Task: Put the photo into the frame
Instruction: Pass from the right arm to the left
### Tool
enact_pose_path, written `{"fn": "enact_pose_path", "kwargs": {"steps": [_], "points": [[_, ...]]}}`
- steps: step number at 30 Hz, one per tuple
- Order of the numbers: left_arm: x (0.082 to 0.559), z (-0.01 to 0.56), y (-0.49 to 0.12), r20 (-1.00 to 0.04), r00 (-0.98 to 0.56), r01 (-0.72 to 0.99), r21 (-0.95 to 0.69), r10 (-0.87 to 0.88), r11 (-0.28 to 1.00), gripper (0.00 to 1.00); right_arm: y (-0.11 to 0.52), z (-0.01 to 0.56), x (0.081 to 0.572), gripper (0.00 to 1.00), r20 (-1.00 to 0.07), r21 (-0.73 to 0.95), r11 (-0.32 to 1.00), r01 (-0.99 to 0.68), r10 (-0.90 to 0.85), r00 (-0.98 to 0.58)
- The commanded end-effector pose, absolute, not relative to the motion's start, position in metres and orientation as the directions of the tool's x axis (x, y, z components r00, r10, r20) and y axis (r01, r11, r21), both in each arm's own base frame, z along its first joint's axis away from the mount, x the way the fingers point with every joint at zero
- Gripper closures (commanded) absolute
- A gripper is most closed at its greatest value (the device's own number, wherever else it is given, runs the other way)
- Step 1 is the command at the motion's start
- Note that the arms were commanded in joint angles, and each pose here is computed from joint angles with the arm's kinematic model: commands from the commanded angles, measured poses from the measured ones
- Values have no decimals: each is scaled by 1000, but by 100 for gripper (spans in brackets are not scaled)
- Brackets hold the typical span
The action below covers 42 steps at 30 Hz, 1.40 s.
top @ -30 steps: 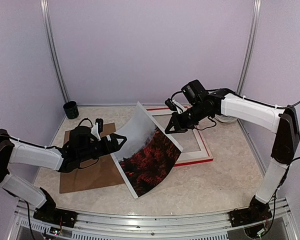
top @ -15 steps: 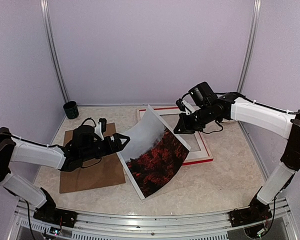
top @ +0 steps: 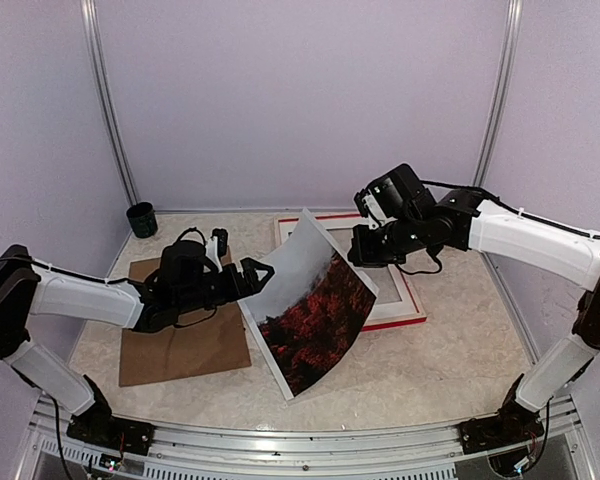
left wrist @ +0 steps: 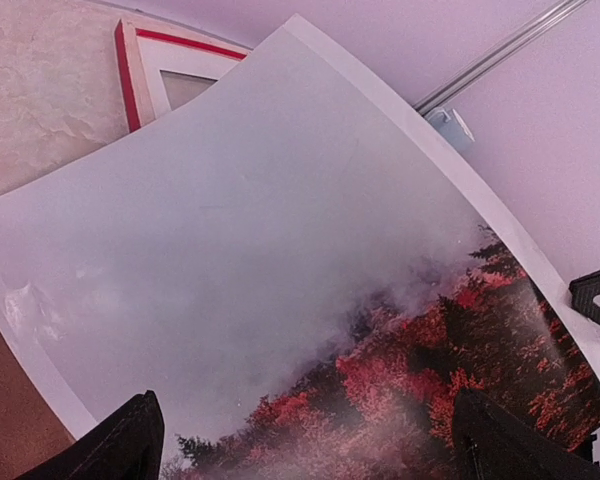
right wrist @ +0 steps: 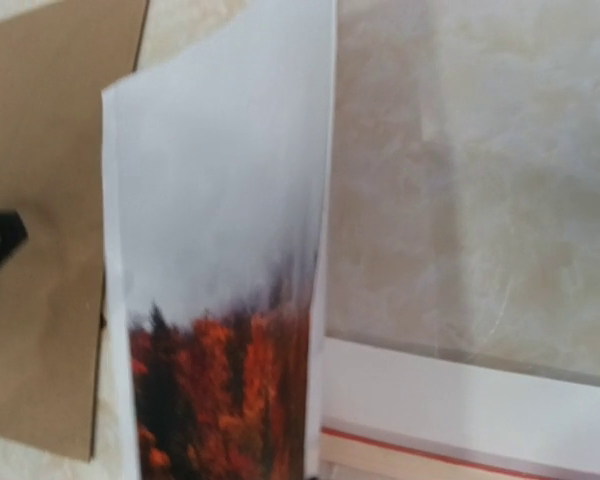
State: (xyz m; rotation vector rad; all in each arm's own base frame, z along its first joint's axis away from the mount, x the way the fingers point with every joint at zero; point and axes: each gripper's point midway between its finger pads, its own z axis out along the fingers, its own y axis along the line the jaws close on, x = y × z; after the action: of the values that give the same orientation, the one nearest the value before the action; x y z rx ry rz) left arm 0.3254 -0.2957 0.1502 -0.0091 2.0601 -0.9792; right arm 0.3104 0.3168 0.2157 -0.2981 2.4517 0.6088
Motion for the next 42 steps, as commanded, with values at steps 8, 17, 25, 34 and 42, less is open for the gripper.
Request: {"fn": "enact_pose_path", "kwargs": {"steps": [8,17,25,34,42], "points": [[328,172,-308,-698,-634,356,-645,-332,676,1,342,249,299,100,-719,299,891,-341,-25,-694],[333,205,-319,-690,-628,379,-675,-360,633,1,386,246,276,100,-761,217,877,-429,-123,-637],[341,228,-332,-666,-639,383,-709,-384,593,1,408,240,260,100,-768,200,854,-480,-167,-618],[342,218,-345,-610,-710,345,-737,-352,581,1,421,235,250,100,-770,203,835,-511,-186,-610],[342,208,-347,-575,-755,310,-737,-316,601,2,438,224,239,100,-765,206,810,-549,-216,-607]]}}
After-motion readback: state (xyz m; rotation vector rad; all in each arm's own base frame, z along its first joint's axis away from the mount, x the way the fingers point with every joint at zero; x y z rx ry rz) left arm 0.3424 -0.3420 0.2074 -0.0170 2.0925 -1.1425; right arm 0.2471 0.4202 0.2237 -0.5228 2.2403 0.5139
